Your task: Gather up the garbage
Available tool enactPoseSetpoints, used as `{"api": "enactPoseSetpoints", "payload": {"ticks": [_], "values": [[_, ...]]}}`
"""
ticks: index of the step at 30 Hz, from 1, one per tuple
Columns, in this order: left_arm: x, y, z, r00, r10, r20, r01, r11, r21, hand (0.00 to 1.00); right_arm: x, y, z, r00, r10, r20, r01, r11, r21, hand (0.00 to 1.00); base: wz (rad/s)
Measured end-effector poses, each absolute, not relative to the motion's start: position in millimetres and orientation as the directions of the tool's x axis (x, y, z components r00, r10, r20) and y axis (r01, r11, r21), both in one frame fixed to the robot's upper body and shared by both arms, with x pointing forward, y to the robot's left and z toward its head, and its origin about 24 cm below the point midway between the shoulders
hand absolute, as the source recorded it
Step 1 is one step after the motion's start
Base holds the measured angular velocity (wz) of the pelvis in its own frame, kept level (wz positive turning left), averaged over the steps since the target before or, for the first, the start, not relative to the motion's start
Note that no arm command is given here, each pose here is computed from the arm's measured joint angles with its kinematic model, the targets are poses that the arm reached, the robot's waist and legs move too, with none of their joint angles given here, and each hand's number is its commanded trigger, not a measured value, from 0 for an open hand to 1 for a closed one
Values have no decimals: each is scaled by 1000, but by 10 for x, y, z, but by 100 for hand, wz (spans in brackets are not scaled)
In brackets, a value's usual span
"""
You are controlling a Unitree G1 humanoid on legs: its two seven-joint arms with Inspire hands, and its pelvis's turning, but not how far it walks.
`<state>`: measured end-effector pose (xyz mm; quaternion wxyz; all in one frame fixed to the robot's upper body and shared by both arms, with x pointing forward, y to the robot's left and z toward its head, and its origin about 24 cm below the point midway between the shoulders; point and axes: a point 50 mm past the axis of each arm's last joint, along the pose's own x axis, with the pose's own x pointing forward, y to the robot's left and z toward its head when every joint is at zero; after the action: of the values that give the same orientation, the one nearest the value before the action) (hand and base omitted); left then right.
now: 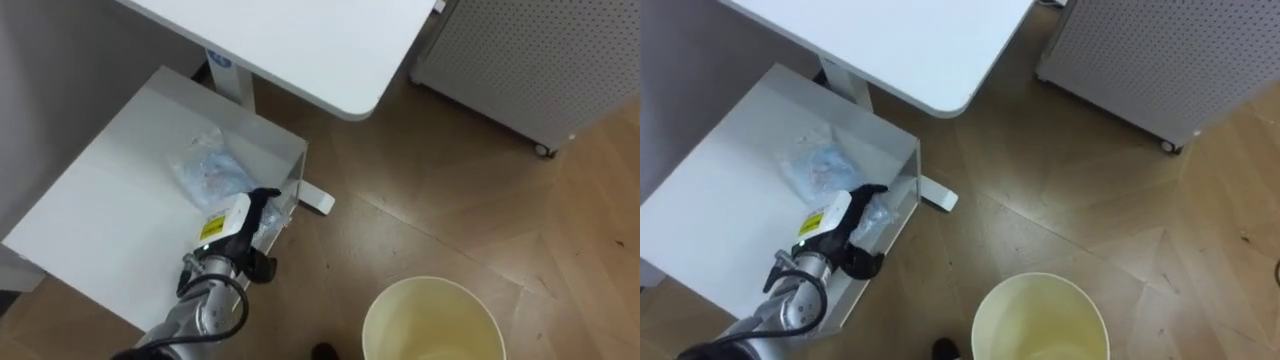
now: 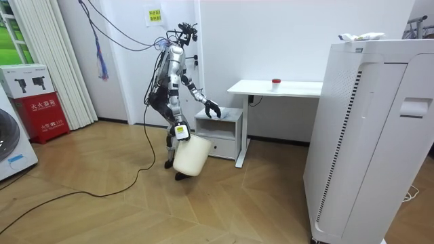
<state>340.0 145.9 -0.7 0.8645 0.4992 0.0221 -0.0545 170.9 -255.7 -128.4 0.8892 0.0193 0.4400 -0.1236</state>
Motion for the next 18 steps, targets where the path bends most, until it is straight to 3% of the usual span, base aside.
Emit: {"api": "enactPoseSetpoints", "payload": {"ticks": [9, 18], "values": [[3331, 1446, -191, 959, -98, -267, 284, 348, 893, 100, 1749, -2528, -1275, 579, -186, -794, 238, 970, -54, 100, 1], [3260, 1525, -300, 934, -105, -341, 355, 194, 914, 100, 1862, -2466, -1235, 607, -169, -777, 230, 973, -31, 100, 0]]}}
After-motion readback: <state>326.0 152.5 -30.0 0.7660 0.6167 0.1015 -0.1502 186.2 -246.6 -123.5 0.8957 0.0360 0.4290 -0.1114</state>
